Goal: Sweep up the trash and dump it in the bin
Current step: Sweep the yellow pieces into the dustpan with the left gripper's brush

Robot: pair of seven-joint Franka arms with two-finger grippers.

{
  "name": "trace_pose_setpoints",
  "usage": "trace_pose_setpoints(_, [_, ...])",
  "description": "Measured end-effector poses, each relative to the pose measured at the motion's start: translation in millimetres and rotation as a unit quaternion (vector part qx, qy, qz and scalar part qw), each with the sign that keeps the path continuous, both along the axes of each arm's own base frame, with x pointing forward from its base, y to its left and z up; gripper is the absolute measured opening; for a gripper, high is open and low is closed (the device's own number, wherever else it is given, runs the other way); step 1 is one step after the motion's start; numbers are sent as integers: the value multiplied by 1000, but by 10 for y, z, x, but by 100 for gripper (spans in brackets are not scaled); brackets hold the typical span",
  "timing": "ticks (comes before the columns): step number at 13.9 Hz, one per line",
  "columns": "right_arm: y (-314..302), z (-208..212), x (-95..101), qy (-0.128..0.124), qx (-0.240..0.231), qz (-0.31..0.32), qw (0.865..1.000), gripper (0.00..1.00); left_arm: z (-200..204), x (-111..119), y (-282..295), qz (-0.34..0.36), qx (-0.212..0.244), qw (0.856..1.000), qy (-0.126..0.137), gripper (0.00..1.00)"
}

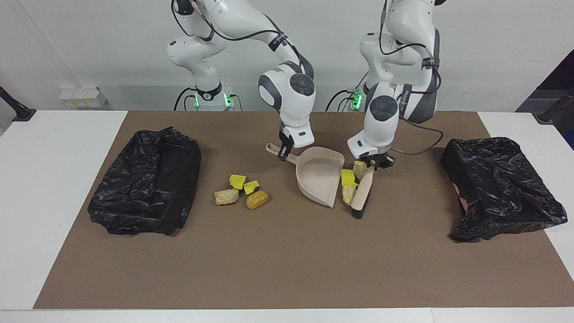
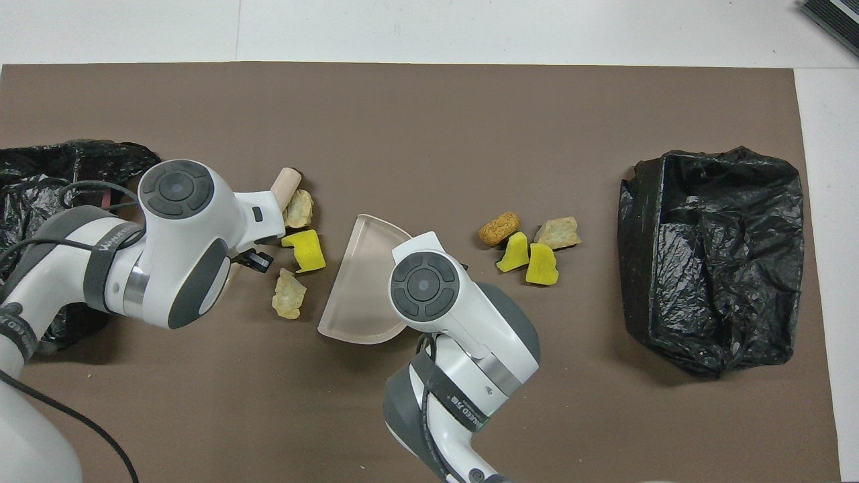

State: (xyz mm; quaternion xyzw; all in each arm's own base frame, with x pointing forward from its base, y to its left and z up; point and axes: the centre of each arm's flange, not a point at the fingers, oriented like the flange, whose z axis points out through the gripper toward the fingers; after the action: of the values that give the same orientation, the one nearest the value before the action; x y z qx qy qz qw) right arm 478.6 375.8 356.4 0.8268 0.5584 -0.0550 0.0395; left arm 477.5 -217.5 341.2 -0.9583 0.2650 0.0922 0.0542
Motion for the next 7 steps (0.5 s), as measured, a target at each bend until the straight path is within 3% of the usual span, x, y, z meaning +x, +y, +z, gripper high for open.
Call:
trace_pose_setpoints(3, [-1,1,-1,0,0,0,1000,32,-38,-301,-132,79,-82,992,52,26])
trace_pose_setpoints(7, [-7,-6,-3,1,-1,0,1000,32,32,-343,-135,157,-157,970,98,26])
